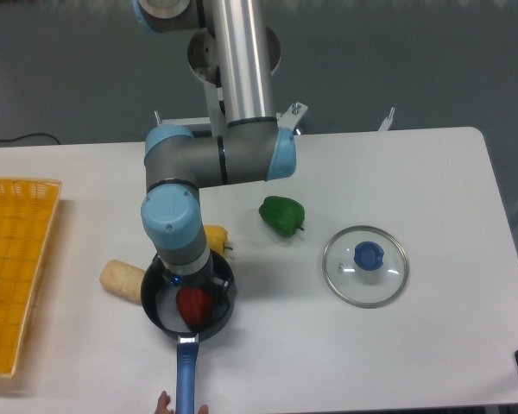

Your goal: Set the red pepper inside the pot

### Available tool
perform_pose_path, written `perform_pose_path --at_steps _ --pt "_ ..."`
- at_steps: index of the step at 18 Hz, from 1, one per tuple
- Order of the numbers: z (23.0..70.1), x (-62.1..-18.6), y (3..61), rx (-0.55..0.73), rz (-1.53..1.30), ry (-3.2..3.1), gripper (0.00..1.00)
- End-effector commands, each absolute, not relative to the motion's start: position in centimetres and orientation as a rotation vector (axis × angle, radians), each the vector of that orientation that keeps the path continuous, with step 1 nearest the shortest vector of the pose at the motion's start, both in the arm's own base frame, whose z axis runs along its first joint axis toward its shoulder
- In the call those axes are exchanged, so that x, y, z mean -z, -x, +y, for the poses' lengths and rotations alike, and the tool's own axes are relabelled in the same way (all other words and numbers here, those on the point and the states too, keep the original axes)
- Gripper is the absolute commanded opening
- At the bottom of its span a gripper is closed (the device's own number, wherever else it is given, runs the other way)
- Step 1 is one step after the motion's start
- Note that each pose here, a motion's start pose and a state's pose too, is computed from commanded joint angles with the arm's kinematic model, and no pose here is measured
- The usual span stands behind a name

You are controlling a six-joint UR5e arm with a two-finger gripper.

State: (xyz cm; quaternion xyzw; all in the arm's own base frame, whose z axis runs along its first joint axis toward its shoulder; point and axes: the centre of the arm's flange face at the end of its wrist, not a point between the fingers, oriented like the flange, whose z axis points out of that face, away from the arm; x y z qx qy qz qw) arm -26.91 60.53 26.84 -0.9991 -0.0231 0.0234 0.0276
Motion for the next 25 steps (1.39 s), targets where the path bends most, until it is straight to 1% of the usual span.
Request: perform_pose_path --at_steps 3,7,12,14,16,19,22,25 --pt "60.3 -27.9 27.0 -0.085 -0.074 3.072 0.98" --pt "59.4 -30.2 27.7 -0.112 -0.092 3.049 0.99" --pt "58.1 -32.0 29.3 -0.147 -0.095 3.033 0.99" --pt "56.8 -33.2 30.6 -0.156 -0.062 3.034 1.0" --pt "55.4 -33.2 32.2 -0.131 0.003 3.067 1.0" --pt "52.7 -35.0 34.5 -0.133 0.086 3.08 1.0" --pt "50.9 -35.0 36.7 -0.127 0.231 3.086 1.0" --pt "48.9 -36.1 39.1 -0.147 0.254 3.072 1.0"
